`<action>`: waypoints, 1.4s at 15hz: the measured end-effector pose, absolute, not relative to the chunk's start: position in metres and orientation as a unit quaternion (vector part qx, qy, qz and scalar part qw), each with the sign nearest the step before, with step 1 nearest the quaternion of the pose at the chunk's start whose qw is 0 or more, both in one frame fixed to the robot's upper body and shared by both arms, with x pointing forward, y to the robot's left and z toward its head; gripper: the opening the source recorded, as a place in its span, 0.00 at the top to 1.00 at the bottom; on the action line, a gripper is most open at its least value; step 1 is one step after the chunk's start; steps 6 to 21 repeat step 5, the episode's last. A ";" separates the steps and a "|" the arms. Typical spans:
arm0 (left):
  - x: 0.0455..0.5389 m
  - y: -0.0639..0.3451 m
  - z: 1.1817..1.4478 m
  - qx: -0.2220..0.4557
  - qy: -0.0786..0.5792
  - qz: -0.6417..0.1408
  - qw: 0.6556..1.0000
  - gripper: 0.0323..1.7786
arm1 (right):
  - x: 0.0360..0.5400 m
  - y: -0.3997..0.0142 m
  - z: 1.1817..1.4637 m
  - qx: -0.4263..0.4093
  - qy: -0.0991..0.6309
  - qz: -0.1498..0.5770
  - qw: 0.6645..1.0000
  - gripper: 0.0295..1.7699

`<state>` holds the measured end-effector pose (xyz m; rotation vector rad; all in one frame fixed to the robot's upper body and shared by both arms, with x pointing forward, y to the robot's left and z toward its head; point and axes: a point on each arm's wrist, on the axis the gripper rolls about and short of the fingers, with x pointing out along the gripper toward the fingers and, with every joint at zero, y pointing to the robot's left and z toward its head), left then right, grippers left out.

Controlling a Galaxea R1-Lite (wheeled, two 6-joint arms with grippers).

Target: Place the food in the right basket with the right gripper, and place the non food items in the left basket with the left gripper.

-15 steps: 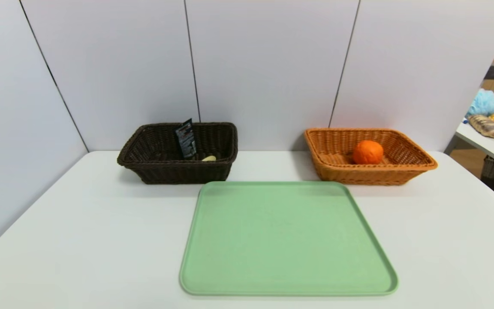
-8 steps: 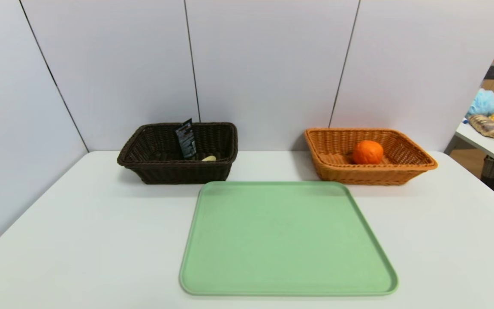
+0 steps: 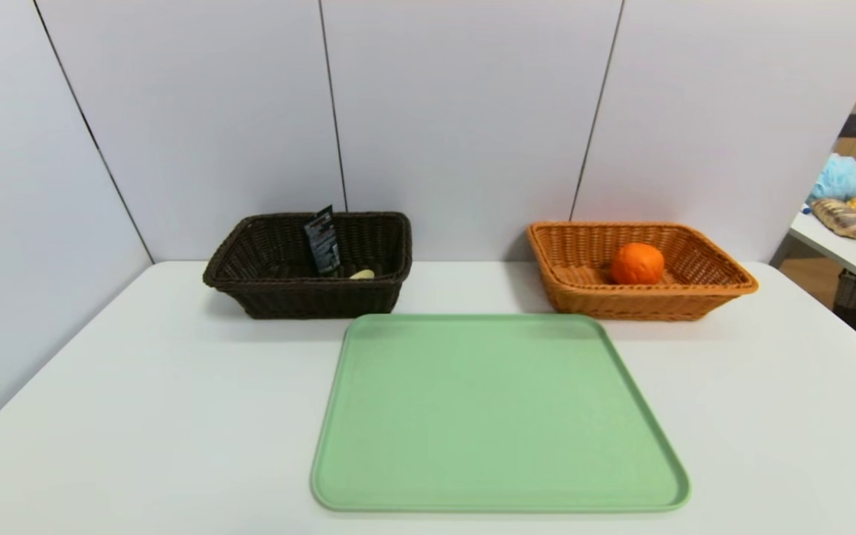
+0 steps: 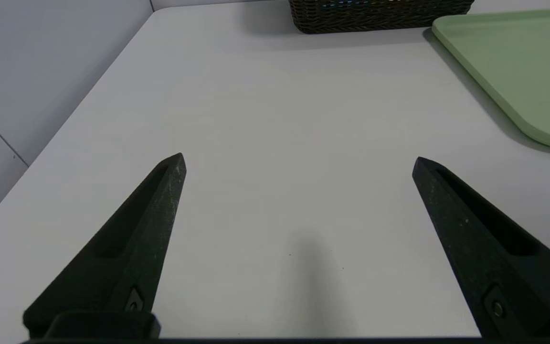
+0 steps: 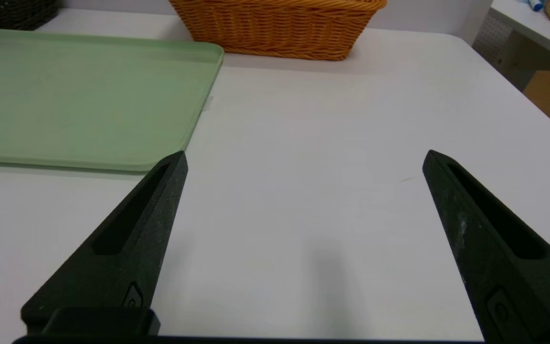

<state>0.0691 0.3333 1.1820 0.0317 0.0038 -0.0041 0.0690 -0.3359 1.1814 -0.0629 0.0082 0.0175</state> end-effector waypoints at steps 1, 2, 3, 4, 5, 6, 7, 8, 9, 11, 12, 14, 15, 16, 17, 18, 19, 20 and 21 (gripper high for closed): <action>0.069 0.333 1.182 0.016 0.002 -0.002 1.000 0.05 | 0.069 -0.336 1.182 -0.032 0.004 0.009 0.999 0.04; 0.069 0.333 1.182 0.016 0.002 -0.002 1.000 0.05 | 0.069 -0.336 1.182 -0.032 0.004 0.010 0.999 0.04; 0.069 0.333 1.182 0.016 0.002 -0.002 1.000 0.05 | 0.069 -0.336 1.182 -0.030 0.002 0.011 0.999 0.04; 0.069 0.333 1.182 0.016 0.002 -0.002 1.000 0.05 | 0.069 -0.336 1.182 -0.028 0.002 0.011 1.000 0.04; 0.069 0.333 1.182 0.016 0.002 -0.002 1.000 0.05 | 0.069 -0.336 1.182 -0.024 0.003 0.010 1.000 0.04; 0.069 0.333 1.182 0.016 0.002 -0.002 1.000 0.05 | 0.069 -0.336 1.182 -0.024 0.003 0.010 1.000 0.04; 0.069 0.333 1.182 0.016 0.002 -0.002 1.000 0.05 | 0.069 -0.336 1.182 -0.024 0.003 0.010 1.000 0.04; 0.069 0.333 1.182 0.016 0.002 -0.002 1.000 0.05 | 0.069 -0.336 1.182 -0.024 0.003 0.010 1.000 0.04; 0.069 0.333 1.182 0.016 0.002 -0.002 1.000 0.05 | 0.069 -0.336 1.182 -0.024 0.003 0.010 1.000 0.04; 0.069 0.333 1.182 0.016 0.002 -0.002 1.000 0.05 | 0.069 -0.336 1.182 -0.024 0.003 0.010 1.000 0.04; 0.069 0.333 1.182 0.016 0.002 -0.002 1.000 0.05 | 0.069 -0.336 1.182 -0.024 0.003 0.010 1.000 0.04; 0.069 0.333 1.182 0.016 0.002 -0.002 1.000 0.05 | 0.069 -0.336 1.182 -0.024 0.003 0.010 1.000 0.04; 0.069 0.333 1.182 0.016 0.002 -0.002 1.000 0.05 | 0.069 -0.336 1.182 -0.024 0.003 0.010 1.000 0.04; 0.069 0.333 1.182 0.016 0.002 -0.002 1.000 0.05 | 0.069 -0.336 1.182 -0.024 0.003 0.010 1.000 0.04; 0.069 0.333 1.182 0.016 0.002 -0.002 1.000 0.05 | 0.069 -0.336 1.182 -0.024 0.003 0.010 1.000 0.04; 0.069 0.333 1.182 0.016 0.002 -0.002 1.000 0.05 | 0.069 -0.336 1.182 -0.024 0.003 0.010 1.000 0.04; 0.069 0.333 1.182 0.016 0.002 -0.002 1.000 0.05 | 0.069 -0.336 1.182 -0.024 0.003 0.010 1.000 0.04; 0.069 0.333 1.182 0.016 0.002 -0.002 1.000 0.05 | 0.069 -0.336 1.182 -0.024 0.003 0.010 1.000 0.04; 0.069 0.333 1.182 0.016 0.002 -0.002 1.000 0.05 | 0.069 -0.336 1.182 -0.024 0.003 0.010 1.000 0.04</action>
